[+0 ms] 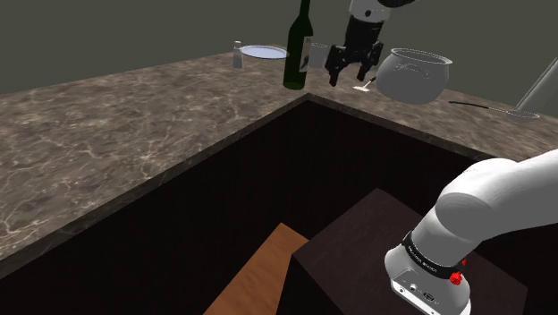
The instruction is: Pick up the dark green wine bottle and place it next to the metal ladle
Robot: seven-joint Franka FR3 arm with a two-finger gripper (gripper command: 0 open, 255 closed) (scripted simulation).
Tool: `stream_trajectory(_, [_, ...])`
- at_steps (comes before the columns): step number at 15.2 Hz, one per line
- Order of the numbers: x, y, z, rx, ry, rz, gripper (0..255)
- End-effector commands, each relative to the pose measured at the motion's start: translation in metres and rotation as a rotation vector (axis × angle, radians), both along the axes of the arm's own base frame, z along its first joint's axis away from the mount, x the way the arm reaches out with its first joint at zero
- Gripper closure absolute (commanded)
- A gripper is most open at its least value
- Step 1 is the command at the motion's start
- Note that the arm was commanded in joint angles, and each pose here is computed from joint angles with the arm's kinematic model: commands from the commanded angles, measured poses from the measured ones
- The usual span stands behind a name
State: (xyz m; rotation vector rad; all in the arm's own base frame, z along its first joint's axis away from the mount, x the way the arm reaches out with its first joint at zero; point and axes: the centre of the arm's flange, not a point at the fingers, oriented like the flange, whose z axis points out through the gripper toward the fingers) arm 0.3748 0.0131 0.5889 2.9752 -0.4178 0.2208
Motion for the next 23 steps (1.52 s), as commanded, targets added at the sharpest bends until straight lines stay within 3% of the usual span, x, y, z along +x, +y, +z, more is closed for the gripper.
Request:
stream_trajectory(1, [0.017, 0.005, 0.002, -0.033, -0.057, -0.037, 0])
stream_trajectory(11, [0.108, 0.022, 0.033, -0.202, -0.323, -0.218, 0])
stream_trajectory(22, [0.198, 0.031, 0.092, -0.387, -0.615, -0.418, 0])
stream_trajectory(23, [0.201, 0.031, 0.094, -0.394, -0.627, -0.426, 0])
